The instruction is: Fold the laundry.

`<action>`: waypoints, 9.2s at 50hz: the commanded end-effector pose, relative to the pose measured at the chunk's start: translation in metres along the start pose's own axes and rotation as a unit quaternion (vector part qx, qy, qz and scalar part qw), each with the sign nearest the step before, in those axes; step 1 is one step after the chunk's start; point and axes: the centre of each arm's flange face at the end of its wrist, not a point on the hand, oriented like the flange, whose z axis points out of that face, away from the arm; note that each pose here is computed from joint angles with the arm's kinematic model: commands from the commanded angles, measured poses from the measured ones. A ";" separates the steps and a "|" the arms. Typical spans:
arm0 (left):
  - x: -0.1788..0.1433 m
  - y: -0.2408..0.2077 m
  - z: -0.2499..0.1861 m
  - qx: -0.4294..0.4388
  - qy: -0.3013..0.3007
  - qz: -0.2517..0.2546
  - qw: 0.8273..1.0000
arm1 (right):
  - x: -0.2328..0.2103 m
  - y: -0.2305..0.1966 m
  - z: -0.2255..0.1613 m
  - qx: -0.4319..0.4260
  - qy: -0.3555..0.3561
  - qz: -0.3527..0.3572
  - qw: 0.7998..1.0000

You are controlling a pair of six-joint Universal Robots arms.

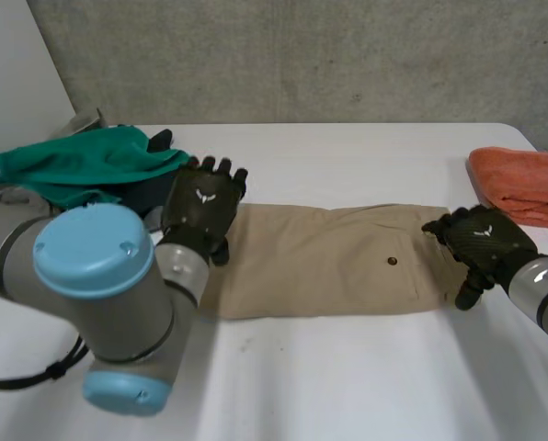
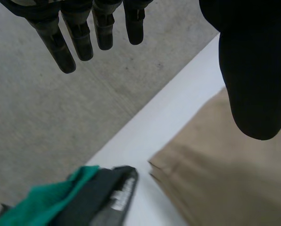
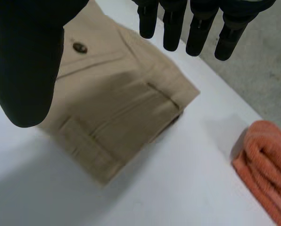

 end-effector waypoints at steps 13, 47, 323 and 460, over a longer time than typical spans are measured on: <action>0.001 0.004 -0.010 -0.007 0.010 -0.030 0.999 | 0.022 0.033 0.026 -0.028 0.034 0.013 0.999; -0.002 -0.011 -0.027 0.019 0.033 -0.074 0.997 | 0.011 0.044 0.021 0.012 -0.068 0.001 0.998; 0.014 -0.089 -0.030 0.035 0.241 -0.172 0.954 | 0.312 0.138 0.098 0.169 0.211 0.121 0.955; -0.032 0.077 0.054 -0.108 0.204 0.020 0.973 | 0.008 -0.002 -0.004 0.135 0.054 -0.043 0.988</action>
